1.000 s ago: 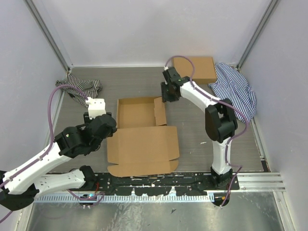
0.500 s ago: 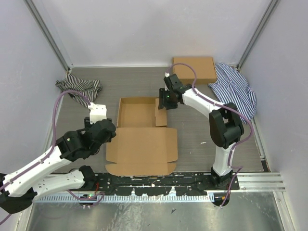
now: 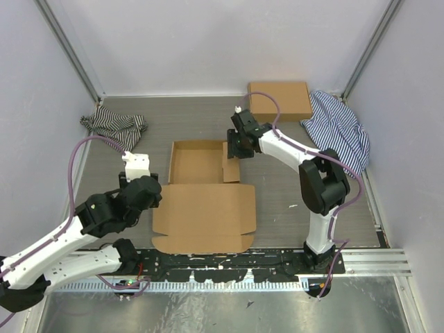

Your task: Fold the paper box

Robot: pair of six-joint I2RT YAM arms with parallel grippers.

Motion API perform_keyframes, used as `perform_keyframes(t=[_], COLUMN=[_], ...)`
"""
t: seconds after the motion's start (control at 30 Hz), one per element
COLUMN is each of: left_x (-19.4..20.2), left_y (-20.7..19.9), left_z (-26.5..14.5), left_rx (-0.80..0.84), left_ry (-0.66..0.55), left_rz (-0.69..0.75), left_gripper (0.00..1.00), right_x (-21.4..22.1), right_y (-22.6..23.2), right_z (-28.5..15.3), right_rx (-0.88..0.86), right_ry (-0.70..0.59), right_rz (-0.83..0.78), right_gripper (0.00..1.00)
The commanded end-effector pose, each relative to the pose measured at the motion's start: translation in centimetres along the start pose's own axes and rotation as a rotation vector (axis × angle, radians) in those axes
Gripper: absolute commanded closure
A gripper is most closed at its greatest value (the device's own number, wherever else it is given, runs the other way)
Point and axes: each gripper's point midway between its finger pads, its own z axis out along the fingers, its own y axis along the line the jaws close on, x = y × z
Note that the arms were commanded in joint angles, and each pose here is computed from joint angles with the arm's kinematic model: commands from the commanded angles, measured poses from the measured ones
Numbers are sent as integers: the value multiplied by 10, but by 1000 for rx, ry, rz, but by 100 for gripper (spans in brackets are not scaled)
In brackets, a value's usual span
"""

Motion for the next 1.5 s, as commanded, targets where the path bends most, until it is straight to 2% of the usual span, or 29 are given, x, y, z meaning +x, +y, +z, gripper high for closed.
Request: perform_keyframes(t=[0.0,0.17,0.3,0.4,0.53,0.6,0.77,0.93,0.97,1.03,1.17,1.33,1.47], left_x=[-2,-1,-1,-1,-1,-2,-2,-2,-2,-1,-1,0,-1], left_y=[-3,-5,-8,-9,-10,-10,-9,-11,-11,-11,-11,-11,-10], left_z=[0,0,-1,-2,-2,-2,-3,-3,-2,-2,-2,-2,-2], left_rx=[20,34,55,63,72,74,77,81,82,78,78,77,75], left_ry=[-12,-9,-10,-10,-11,-13,-16,-17,-16,-12,-13,-13,-17], left_rz=[-19,-26,-36,-38,-41,-42,-43,-43,-41,-38,-39,-44,-47], left_gripper=[38,38,38,38,38,38,38,38,38,38,38,38,38], right_x=[28,36,44,47,50,52,56,54,53,49,31,4,-7], right_y=[-13,-20,-21,-28,-44,-53,-74,-77,-75,-68,-54,-39,-38], right_z=[7,5,11,15,20,20,14,12,12,12,5,-7,-3], right_rx=[98,128,130,186,308,378,512,526,519,484,435,387,369], right_ry=[81,75,95,103,106,106,93,86,86,79,40,-25,-30], right_rz=[-5,11,9,-5,-45,-62,-72,-88,-91,-89,-75,-50,-27], right_gripper=[48,44,45,58,82,90,96,95,91,71,54,52,52])
